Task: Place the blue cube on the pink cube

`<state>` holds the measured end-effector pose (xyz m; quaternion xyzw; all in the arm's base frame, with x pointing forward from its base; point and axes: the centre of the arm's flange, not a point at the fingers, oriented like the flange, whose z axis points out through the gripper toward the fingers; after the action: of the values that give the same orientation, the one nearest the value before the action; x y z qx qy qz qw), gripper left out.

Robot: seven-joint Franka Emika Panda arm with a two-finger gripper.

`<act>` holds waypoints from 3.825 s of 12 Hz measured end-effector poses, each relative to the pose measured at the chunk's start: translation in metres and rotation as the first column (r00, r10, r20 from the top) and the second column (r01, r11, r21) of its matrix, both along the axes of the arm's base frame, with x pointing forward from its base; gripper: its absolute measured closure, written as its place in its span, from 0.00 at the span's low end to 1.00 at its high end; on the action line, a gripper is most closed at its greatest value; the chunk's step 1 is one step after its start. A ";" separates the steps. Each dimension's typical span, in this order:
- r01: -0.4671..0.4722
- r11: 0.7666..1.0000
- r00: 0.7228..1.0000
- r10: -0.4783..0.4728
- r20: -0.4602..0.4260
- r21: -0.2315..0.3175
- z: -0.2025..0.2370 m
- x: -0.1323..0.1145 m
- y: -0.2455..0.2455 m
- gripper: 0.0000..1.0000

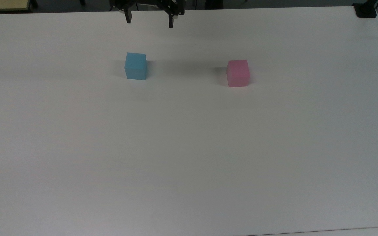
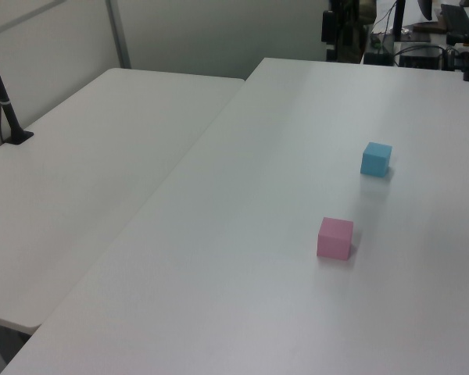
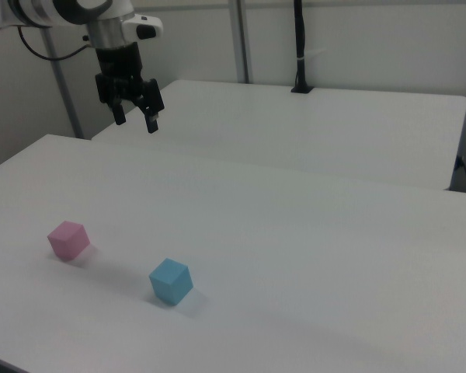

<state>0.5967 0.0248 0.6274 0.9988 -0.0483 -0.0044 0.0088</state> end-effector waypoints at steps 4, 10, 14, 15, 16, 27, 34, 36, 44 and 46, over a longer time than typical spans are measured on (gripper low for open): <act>0.003 1.000 1.000 -0.003 0.008 0.000 0.005 -0.002 -0.002 0.00; 0.003 1.000 1.000 -0.003 0.003 0.000 0.005 -0.003 -0.002 0.00; 0.001 1.000 1.000 -0.001 0.002 0.000 0.005 -0.003 -0.001 0.00; 0.000 1.000 1.000 0.000 0.001 0.000 0.005 -0.003 0.000 0.00; -0.001 1.000 1.000 0.001 0.000 0.001 0.004 -0.003 0.001 0.00; -0.022 1.000 0.998 0.022 -0.054 0.000 -0.022 -0.003 0.011 0.00; -0.082 0.996 0.991 0.078 -0.113 -0.029 -0.080 -0.017 0.004 0.00; -0.110 0.994 0.986 0.106 -0.127 -0.028 -0.096 -0.036 -0.018 0.00; -0.188 0.978 0.977 0.177 -0.122 -0.092 -0.217 -0.064 -0.059 0.00; -0.197 0.976 0.974 0.184 -0.135 -0.097 -0.229 -0.070 -0.059 0.00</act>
<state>0.5266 -0.0342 0.3981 0.9946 0.0483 -0.0634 0.0671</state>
